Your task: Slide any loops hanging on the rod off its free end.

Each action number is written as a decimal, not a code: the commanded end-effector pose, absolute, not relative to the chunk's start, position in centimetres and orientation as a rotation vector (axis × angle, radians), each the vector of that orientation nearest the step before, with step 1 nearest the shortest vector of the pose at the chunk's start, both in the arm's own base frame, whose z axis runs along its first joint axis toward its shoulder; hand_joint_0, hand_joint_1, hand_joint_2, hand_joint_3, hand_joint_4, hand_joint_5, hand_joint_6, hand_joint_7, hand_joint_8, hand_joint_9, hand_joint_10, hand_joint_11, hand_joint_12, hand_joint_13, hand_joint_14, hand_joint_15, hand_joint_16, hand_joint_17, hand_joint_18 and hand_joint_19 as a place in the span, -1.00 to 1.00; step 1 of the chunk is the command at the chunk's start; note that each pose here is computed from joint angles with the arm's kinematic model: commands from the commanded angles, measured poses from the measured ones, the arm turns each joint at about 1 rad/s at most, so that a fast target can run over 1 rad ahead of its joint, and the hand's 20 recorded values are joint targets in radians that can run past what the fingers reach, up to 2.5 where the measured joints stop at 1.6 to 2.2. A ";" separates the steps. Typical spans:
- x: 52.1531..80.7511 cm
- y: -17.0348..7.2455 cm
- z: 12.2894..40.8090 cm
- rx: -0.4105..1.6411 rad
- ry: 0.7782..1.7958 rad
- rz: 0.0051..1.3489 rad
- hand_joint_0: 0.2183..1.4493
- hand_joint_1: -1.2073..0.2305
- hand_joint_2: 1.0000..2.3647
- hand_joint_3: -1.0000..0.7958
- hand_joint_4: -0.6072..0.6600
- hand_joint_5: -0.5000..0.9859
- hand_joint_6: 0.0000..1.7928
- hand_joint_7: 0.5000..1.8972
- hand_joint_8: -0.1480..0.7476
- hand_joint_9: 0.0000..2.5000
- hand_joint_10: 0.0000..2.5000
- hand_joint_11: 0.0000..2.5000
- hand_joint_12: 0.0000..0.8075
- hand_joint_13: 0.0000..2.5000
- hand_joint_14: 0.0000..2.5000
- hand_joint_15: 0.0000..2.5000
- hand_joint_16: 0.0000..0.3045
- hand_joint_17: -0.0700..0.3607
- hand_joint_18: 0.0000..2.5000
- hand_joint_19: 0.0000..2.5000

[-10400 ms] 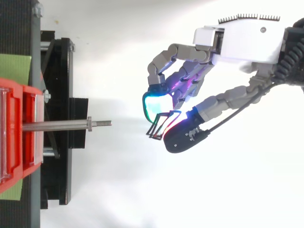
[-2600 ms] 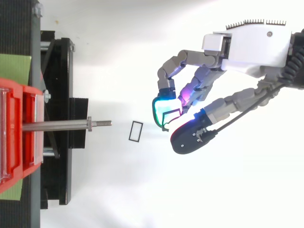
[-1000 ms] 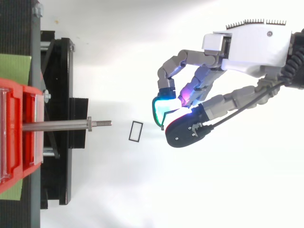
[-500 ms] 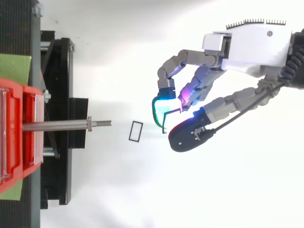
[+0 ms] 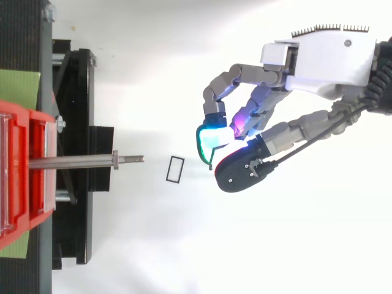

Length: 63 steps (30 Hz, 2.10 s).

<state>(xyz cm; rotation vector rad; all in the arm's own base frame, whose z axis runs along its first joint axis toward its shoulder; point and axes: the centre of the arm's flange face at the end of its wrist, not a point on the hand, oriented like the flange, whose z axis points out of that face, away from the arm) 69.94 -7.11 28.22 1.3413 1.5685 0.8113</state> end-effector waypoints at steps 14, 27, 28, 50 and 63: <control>69.9 -7.1 28.2 1.340 1.569 0.811 -0.39 -0.20 -0.99 -0.32 0.16 -0.53 -0.06 -0.12 -0.02 -0.21 -0.99 -0.72 -0.25 -0.31 -0.99 -0.85 -0.71 -0.22 -0.33 -0.69; 69.9 -7.1 28.2 1.340 1.569 0.811 -0.45 0.00 -1.00 -0.43 0.19 -0.53 -0.08 -0.18 -0.01 -0.21 -0.99 -0.72 -0.24 -0.31 -0.99 -0.85 -0.70 -0.21 -0.34 -0.68; 69.9 -7.2 28.2 1.341 1.568 0.810 -0.43 -0.01 -1.00 -0.41 0.19 -0.53 -0.09 -0.17 -0.01 -0.20 -0.99 -0.72 -0.24 -0.31 -0.99 -0.85 -0.71 -0.21 -0.34 -0.68; 69.9 -7.1 28.2 1.340 1.569 0.811 -0.41 -0.32 -0.97 -0.05 0.10 -0.54 -0.05 -0.04 0.01 -0.21 -0.99 -0.72 -0.24 -0.31 -0.99 -0.85 -0.70 -0.20 -0.33 -0.69; 69.8 -7.1 28.0 1.342 1.574 0.810 -0.38 -0.40 -0.97 -0.04 0.03 -0.56 -0.01 -0.15 0.00 -0.22 -0.99 -0.70 -0.24 -0.31 -0.99 -0.85 -0.70 -0.20 -0.32 -0.71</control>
